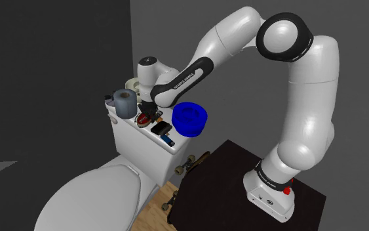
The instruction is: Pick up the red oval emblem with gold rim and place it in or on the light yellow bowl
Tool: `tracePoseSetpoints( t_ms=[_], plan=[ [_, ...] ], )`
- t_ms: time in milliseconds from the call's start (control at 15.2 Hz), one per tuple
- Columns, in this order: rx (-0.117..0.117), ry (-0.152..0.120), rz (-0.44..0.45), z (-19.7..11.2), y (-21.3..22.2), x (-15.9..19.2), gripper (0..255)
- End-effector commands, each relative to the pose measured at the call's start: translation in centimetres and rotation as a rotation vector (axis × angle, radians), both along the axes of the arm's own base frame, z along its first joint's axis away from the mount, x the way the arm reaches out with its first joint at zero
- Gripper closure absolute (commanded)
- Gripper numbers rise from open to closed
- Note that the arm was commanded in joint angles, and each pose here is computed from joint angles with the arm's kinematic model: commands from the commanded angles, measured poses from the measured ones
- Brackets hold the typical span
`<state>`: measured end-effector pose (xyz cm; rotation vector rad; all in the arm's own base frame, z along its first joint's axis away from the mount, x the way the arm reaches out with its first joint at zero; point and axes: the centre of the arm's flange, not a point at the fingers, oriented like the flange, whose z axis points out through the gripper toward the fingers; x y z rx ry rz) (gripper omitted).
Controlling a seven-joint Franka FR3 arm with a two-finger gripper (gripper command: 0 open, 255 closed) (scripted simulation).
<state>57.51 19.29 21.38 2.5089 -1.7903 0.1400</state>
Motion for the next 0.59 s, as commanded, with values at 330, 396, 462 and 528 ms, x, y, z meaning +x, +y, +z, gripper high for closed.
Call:
tracePoseSetpoints(
  t_ms=[330, 396, 462, 528],
  plan=[
    [0.0, 0.0, 0.0, 0.0, 0.0, 0.0, 255],
    [0.0, 0.0, 0.0, 0.5, 0.0, 0.0, 255],
    [0.0, 0.0, 0.0, 1.0, 0.0, 0.0, 255],
    [0.0, 0.0, 0.0, 1.6, 0.0, 0.0, 255]
  ],
)
